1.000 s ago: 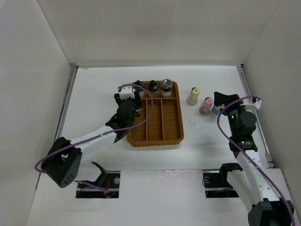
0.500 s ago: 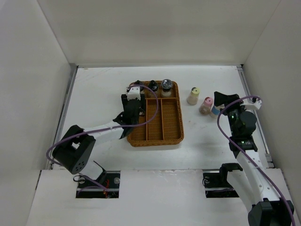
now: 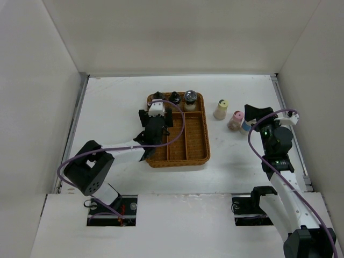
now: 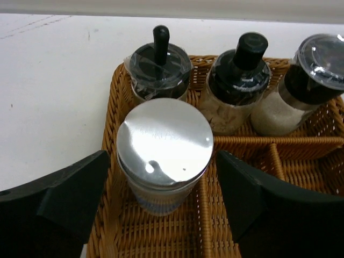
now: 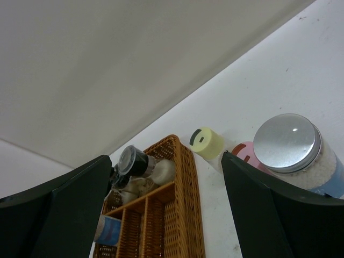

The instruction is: Organize the condiment bottles

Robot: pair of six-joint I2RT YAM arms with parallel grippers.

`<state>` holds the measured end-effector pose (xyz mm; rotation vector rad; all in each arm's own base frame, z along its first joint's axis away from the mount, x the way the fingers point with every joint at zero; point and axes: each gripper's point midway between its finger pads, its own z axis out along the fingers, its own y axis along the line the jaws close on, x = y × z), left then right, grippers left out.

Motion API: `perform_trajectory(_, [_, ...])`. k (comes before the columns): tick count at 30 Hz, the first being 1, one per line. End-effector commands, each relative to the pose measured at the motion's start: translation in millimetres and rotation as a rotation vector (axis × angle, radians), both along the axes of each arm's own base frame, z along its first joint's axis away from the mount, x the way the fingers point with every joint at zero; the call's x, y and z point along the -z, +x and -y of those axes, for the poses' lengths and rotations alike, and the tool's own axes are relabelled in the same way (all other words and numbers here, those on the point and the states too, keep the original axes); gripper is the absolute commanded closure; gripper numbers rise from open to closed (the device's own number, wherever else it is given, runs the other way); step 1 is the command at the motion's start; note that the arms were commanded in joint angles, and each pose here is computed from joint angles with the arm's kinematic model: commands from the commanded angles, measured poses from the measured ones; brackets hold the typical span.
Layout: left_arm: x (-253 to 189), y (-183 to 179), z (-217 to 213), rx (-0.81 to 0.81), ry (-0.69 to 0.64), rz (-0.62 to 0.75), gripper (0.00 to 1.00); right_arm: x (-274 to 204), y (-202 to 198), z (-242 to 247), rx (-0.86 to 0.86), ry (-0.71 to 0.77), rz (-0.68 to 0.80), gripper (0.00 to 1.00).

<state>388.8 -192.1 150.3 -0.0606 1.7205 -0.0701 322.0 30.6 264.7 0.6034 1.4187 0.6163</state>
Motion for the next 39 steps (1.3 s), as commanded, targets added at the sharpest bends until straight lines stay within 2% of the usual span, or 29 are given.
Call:
perform_trajectory(1, [-23, -9, -6, -0.048, -0.055, 0.075, 0.15, -13, 1, -5, -0.019, -0.007, 0.056, 0.09])
perform_trajectory(2, [-24, -12, -6, -0.052, -0.055, 0.077, 0.11, -13, 1, -5, -0.019, -0.011, 0.056, 0.09])
perform_trajectory(3, [-25, -14, -6, -0.054, -0.056, 0.081, 0.03, -13, 1, -4, -0.016, -0.015, 0.054, 0.10])
perform_trajectory(4, [-28, -16, -5, -0.052, -0.055, 0.086, 0.00, -12, 1, -3, -0.011, -0.018, 0.051, 0.10])
perform_trajectory(7, [-42, -21, -7, -0.057, -0.081, 0.115, 0.00, -12, 1, -3, -0.009, -0.024, 0.052, 0.16])
perform_trajectory(13, [-108, -51, -6, -0.007, -0.219, 0.233, 0.00, -14, 2, -11, -0.034, -0.060, 0.039, 0.61])
perform_trajectory(15, [-130, -70, -6, 0.022, -0.268, 0.273, 0.00, -14, 3, -15, -0.043, -0.087, 0.026, 0.70])
perform_trajectory(17, [-136, -88, -4, 0.070, -0.310, 0.286, 0.00, -11, 4, -16, -0.032, -0.117, -0.001, 0.72])
perform_trajectory(18, [-137, -97, -3, 0.099, -0.337, 0.285, 0.02, -8, 6, -14, -0.015, -0.134, -0.017, 0.72])
perform_trajectory(19, [-134, -107, 4, 0.146, -0.365, 0.272, 0.09, -3, 8, -12, 0.008, -0.154, -0.039, 0.70])
perform_trajectory(20, [-128, -118, 10, 0.193, -0.391, 0.251, 0.21, 2, 9, -8, 0.037, -0.175, -0.062, 0.65])
perform_trajectory(22, [-115, -134, 17, 0.250, -0.432, 0.207, 0.50, 7, 6, 6, 0.120, -0.211, -0.106, 0.47])
perform_trajectory(23, [-107, -140, 18, 0.268, -0.447, 0.190, 0.56, 6, 2, 14, 0.163, -0.223, -0.118, 0.38])
perform_trajectory(24, [-98, -146, 19, 0.288, -0.461, 0.176, 0.59, 4, -1, 18, 0.193, -0.236, -0.129, 0.30])
perform_trajectory(26, [-80, -154, 22, 0.329, -0.478, 0.147, 0.59, 0, -5, 29, 0.252, -0.276, -0.159, 0.19])
perform_trajectory(30, [-58, -157, 21, 0.372, -0.522, 0.134, 0.58, 13, -2, 52, 0.366, -0.372, -0.309, 0.09])
perform_trajectory(33, [-54, -153, 20, 0.395, -0.542, 0.150, 0.56, 27, 9, 55, 0.380, -0.439, -0.422, 0.05])
perform_trajectory(39, [-43, -162, 21, 0.454, -0.619, 0.125, 0.52, 28, 18, 71, 0.450, -0.523, -0.511, 0.03])
